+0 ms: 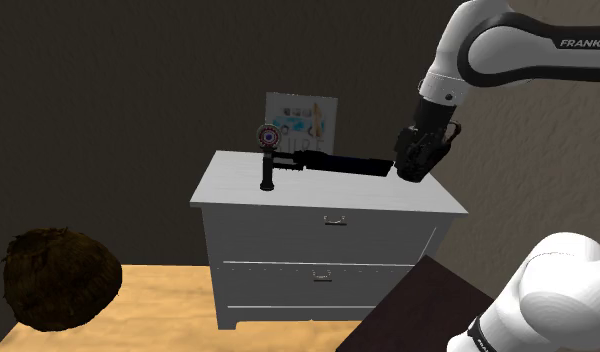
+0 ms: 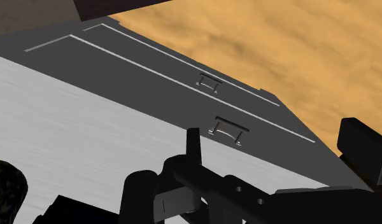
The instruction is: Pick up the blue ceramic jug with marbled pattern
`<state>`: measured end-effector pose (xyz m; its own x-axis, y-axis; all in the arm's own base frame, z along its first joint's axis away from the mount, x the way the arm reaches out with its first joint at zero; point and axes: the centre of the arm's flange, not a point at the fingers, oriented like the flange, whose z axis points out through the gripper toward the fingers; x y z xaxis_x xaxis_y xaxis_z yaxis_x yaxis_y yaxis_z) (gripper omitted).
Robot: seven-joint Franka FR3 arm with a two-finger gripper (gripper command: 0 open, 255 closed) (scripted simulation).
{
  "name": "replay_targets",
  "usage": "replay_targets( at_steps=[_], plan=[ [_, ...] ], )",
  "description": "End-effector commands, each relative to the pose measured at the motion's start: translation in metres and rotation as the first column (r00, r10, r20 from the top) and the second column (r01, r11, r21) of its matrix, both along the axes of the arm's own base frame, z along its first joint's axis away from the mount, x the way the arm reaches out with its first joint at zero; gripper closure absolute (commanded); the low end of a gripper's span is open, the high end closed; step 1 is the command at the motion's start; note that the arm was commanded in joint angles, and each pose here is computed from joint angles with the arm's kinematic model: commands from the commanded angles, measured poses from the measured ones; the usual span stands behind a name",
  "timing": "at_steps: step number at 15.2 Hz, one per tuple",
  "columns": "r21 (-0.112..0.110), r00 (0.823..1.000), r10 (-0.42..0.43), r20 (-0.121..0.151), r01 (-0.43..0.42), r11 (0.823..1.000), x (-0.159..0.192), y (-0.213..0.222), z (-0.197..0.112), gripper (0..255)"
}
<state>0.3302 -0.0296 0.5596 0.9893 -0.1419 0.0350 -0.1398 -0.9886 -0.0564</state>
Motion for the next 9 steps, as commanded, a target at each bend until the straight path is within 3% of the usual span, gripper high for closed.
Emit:
replay_targets(
  at_steps=[1, 9],
  plan=[
    [0.0, 1.0, 0.0, 0.0, 0.0, 1.0, 0.0, 0.0, 0.0, 0],
    [-0.02, 0.999, 0.041, -0.01, -0.041, 0.999, 0.012, -0.102, 0.007, 0]
  ],
)
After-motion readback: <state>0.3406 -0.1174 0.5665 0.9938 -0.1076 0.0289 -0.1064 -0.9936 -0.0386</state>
